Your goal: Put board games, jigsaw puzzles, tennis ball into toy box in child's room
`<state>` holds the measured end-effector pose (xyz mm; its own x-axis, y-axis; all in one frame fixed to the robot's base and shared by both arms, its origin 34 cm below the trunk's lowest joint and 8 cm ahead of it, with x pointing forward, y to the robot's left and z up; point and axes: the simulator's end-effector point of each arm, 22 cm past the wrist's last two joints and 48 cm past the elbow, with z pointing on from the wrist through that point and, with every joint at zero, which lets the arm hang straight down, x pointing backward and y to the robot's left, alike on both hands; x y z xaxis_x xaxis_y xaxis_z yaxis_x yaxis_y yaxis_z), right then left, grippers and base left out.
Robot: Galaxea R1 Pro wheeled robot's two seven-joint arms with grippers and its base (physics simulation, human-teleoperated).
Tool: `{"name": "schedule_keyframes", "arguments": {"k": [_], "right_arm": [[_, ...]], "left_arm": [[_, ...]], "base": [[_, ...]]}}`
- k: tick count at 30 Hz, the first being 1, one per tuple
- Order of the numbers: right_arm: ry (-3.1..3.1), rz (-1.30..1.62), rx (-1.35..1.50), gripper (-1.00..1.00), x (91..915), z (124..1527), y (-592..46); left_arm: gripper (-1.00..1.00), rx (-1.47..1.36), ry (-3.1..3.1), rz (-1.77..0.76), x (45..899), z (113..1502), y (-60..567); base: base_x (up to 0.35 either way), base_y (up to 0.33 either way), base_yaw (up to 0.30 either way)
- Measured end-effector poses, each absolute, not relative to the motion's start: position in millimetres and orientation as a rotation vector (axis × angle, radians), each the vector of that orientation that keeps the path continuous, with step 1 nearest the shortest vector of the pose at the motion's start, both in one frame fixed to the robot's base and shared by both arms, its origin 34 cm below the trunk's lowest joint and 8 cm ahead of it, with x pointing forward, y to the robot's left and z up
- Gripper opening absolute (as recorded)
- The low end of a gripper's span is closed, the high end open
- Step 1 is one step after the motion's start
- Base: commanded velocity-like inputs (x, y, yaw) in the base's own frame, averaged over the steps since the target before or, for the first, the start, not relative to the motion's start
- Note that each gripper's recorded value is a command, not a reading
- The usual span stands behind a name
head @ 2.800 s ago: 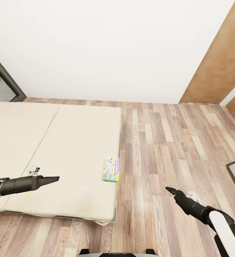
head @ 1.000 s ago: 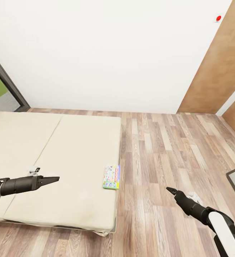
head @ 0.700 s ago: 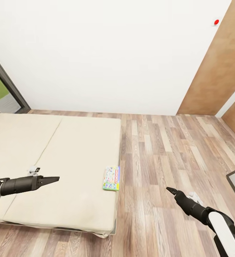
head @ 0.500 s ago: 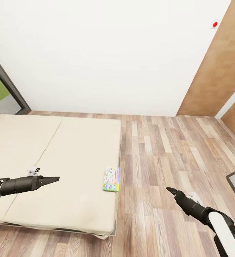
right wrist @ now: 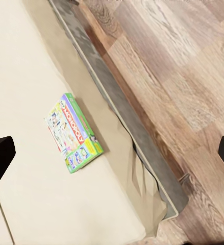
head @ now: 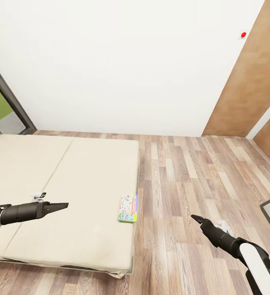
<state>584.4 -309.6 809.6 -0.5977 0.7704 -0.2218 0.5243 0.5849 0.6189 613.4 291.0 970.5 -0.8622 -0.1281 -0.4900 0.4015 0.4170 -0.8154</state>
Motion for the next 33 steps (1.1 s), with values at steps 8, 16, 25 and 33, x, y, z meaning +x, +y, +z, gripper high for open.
{"name": "schedule_keyframes", "arguments": {"k": [8,16,25,33], "right_arm": [[2.334,0.699,1.034,1.00,585,814,-311],[2.336,0.698,1.044,1.00,583,813,-312],[2.326,0.702,1.039,1.00,584,818,-312],[2.315,0.707,1.032,1.00,587,824,-312]], "left_arm": [[1.00,0.238,2.180,-1.452,614,977,290],[1.00,0.247,2.169,-1.446,614,983,289],[1.00,0.256,2.158,-1.441,614,990,290],[1.00,0.264,2.146,-1.438,614,997,288]], "base": [[0.000,0.000,0.000],[0.000,0.000,0.000],[0.000,0.000,0.000],[0.000,0.000,0.000]]}}
